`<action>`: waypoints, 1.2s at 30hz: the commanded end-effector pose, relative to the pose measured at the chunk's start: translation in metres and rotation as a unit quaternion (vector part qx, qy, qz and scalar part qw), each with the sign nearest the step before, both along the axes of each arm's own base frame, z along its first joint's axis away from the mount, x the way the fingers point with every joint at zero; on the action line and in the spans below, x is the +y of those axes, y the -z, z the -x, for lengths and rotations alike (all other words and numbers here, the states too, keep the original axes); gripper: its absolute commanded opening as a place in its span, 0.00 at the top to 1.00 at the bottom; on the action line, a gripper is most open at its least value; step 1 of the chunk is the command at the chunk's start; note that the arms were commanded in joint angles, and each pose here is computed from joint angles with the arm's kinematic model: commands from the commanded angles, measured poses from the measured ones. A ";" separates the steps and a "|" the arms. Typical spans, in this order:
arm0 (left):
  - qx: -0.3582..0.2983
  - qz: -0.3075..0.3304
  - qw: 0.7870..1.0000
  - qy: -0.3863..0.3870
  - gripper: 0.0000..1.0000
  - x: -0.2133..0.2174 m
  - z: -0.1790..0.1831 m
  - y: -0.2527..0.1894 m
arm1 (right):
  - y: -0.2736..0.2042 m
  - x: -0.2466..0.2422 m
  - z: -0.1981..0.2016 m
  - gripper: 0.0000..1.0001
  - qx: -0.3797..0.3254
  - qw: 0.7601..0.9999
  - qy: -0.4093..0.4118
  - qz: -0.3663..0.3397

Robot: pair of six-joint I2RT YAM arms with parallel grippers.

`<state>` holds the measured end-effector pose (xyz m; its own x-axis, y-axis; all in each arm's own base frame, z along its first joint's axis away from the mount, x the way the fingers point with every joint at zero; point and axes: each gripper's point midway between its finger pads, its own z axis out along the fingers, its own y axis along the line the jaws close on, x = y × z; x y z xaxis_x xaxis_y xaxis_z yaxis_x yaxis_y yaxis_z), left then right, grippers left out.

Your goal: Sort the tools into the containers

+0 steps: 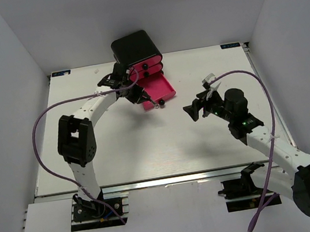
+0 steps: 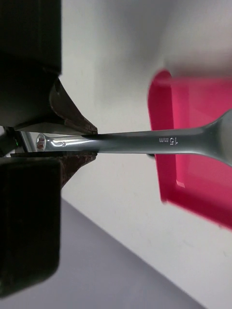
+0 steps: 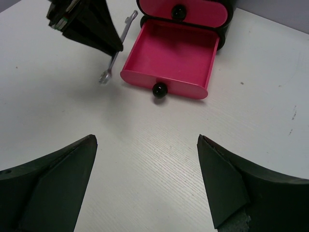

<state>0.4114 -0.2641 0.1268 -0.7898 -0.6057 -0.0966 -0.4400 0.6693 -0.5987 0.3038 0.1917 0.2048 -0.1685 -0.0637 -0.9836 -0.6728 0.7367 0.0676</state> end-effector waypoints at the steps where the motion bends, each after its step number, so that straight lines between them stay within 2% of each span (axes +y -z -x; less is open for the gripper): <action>1: -0.026 0.060 0.998 -0.011 1.00 -0.030 -0.026 -0.030 | -0.017 -0.007 -0.005 0.11 -0.038 0.999 0.014 0.004; 11: 0.002 0.086 0.993 -0.080 1.00 -0.046 -0.063 -0.016 | -0.018 -0.016 -0.006 0.11 -0.044 0.999 0.032 0.004; 24: -0.001 0.133 0.977 -0.167 0.99 -0.057 -0.111 -0.003 | -0.019 -0.021 -0.004 0.11 -0.049 0.998 0.036 0.009; 27: 0.001 0.137 0.977 -0.166 0.78 -0.060 -0.113 0.000 | -0.020 -0.022 -0.003 0.11 -0.053 0.998 0.036 0.014; 28: -0.002 0.142 0.976 -0.163 0.68 -0.061 -0.114 -0.003 | -0.017 -0.022 -0.003 0.11 -0.053 0.998 0.033 0.018; 31: -0.013 0.157 0.976 -0.149 0.54 -0.064 -0.111 -0.017 | -0.014 -0.020 0.003 0.11 -0.060 0.998 0.013 0.029; 36: -0.043 0.172 0.977 -0.116 0.46 -0.066 -0.100 -0.052 | -0.006 -0.007 0.016 0.13 -0.061 0.997 -0.044 0.036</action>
<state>0.5108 -0.3147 0.0887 -0.5361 -0.8336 0.1327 -0.6743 0.3283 -0.6615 0.2961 0.1772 0.2088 -0.0880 -0.1235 -0.9884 -0.6814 0.7313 -0.0307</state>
